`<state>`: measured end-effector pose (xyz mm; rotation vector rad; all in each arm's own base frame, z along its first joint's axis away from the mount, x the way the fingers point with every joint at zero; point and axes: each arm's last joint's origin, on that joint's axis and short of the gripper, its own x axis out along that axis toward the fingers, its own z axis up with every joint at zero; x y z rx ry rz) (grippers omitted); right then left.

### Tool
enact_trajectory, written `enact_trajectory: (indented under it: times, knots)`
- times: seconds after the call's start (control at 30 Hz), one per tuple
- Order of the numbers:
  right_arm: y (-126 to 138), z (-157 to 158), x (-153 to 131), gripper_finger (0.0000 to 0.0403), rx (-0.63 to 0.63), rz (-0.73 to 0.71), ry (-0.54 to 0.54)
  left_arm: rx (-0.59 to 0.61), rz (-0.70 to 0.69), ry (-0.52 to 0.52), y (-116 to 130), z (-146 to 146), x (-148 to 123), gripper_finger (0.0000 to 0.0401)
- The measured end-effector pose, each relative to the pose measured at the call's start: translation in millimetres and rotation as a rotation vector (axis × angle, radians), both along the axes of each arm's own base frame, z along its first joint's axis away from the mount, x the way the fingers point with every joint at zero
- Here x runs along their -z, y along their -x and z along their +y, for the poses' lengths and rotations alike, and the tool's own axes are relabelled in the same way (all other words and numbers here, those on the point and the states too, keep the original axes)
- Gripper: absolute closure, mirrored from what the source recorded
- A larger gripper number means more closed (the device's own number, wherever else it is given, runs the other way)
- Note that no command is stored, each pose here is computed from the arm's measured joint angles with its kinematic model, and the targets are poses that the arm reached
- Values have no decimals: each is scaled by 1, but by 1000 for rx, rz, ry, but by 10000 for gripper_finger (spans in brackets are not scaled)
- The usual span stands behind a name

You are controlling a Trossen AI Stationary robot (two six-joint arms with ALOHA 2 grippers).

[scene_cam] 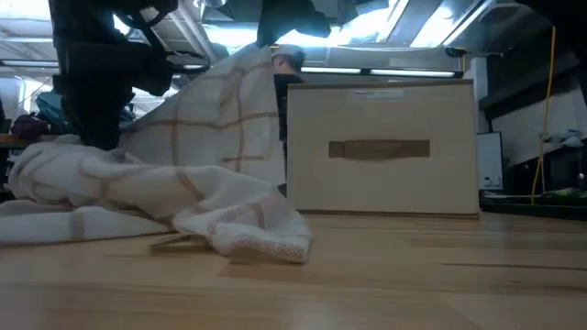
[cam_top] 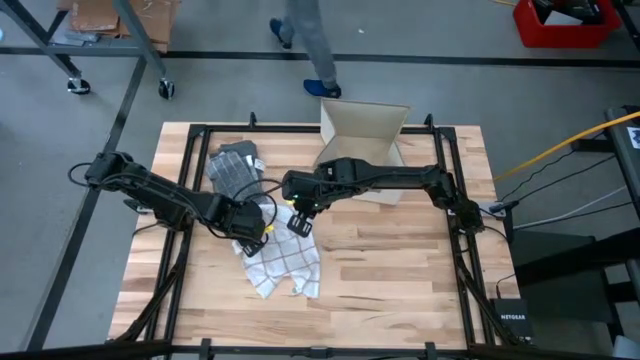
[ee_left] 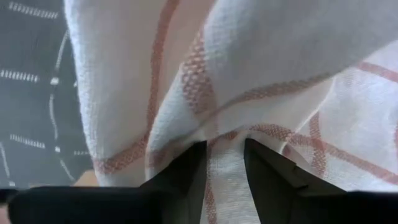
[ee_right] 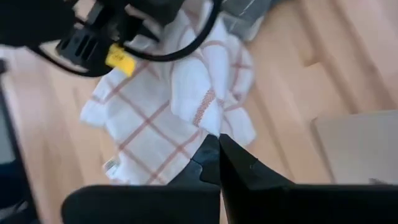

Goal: Fold towel
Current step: Fold the white towel

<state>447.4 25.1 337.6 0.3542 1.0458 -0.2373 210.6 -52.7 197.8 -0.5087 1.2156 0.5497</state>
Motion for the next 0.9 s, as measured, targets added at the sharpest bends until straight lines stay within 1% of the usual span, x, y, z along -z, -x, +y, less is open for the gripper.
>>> enact_trajectory:
  times: [0.1, 0.2, 0.3, 0.4, 0.5, 0.6, 0.67, 0.73, 0.83, 0.9]
  knots:
    - [0, 1, 0, 403, -20, 7, -40, 44, -19, -8, -2, 1, -3, 313]
    - [0, 2, 0, 403, 1, 6, -74, 74, -82, -7, -4, -1, -17, 327]
    - [-2, 2, -1, 403, 77, -15, -127, 114, -255, -34, -6, -4, -45, 341]
    - [-5, 2, -3, 403, 126, -57, -187, 92, -461, -47, -9, -7, -71, 352]
    - [-10, 4, -7, 403, 122, -111, -237, 79, -613, -28, -11, -9, -86, 358]
    - [-14, 5, -10, 403, 104, -160, -261, 47, -698, 13, -16, -11, -91, 360]
    - [-16, 5, -11, 403, 91, -179, -258, 24, -737, 48, -20, -13, -93, 359]
    - [-16, 5, -11, 403, 77, -181, -252, 18, -744, 81, -21, -15, -93, 356]
    - [-16, 5, -11, 403, 71, -180, -246, -24, -742, 148, -20, -17, -93, 348]
    - [-16, 5, -11, 403, 69, -182, -245, -40, -738, 170, -19, -20, -93, 345]
